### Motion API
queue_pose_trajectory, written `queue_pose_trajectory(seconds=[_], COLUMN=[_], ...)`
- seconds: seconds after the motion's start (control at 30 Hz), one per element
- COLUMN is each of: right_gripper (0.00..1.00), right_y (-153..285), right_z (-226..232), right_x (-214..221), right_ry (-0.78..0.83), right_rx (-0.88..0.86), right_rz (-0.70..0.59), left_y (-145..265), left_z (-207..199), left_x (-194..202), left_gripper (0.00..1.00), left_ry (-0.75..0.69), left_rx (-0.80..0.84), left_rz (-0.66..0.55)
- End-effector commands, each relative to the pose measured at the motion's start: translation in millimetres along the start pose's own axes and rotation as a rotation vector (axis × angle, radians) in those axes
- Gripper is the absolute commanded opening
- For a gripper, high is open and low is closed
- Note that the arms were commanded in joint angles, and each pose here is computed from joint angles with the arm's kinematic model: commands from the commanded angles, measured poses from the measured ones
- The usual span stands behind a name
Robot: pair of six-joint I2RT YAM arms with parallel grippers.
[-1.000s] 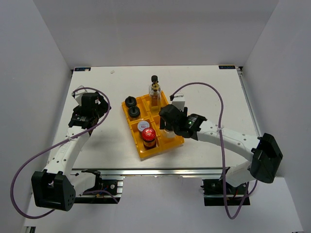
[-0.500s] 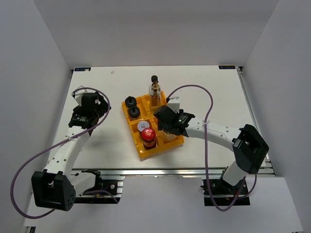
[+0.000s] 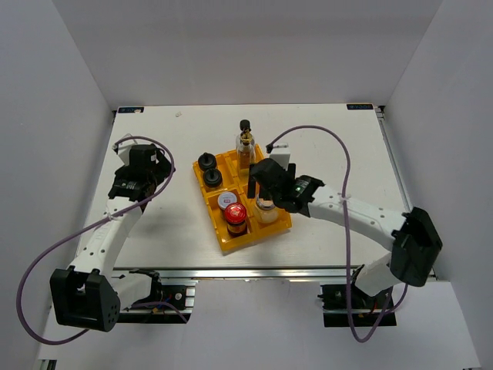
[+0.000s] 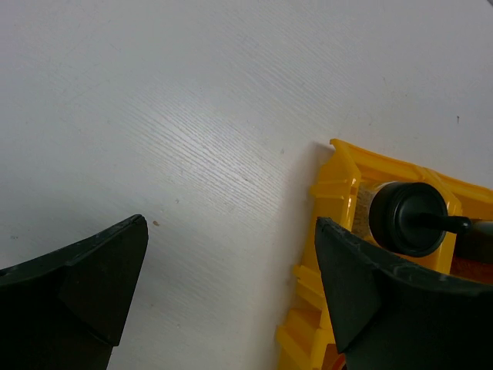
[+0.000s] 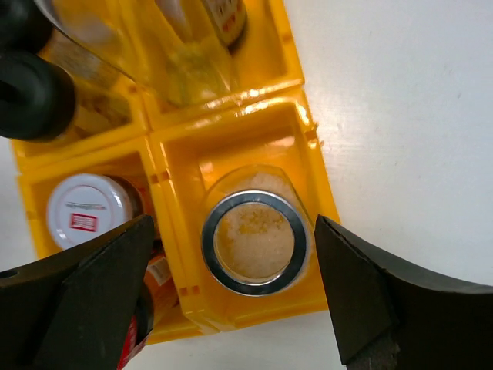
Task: Organize the condiment bottles
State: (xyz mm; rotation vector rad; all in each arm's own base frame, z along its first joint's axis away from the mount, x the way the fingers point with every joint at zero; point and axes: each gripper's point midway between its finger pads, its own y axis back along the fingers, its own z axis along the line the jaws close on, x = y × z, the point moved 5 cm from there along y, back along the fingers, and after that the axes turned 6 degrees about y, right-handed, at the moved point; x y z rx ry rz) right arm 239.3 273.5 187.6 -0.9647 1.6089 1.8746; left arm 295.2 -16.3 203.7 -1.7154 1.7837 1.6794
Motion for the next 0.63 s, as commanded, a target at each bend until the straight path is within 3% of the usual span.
queue_pose_trajectory(seconds=[0.0, 0.1, 0.23, 0.4, 0.6], right_gripper=[0.89, 0.89, 0.89, 0.89, 0.9], right_y=[34, 42, 64, 81, 79], right_z=[-16, -60, -146, -180, -183], right_x=[-60, -78, -89, -66, -48], right_ry=[-0.062, -0.112, -0.14, -0.073, -0.064], right_rx=[-0.01, -0.006, 0.165, 0.297, 0.284], right_rz=[-0.177, -0.202, -0.323, -0.346, -0.337], left_y=[10, 20, 30, 33, 41], left_z=[-8, -13, -9, -5, -5], left_x=[-26, -43, -58, -61, -60], left_gripper=[0.98, 0.98, 0.98, 0.98, 0.98], left_ry=[0.037, 0.03, 0.038, 0.018, 0.023], left_rx=[-0.008, -0.009, -0.036, -0.042, 0.024], left_rz=[-0.067, -0.103, -0.173, -0.201, -0.229])
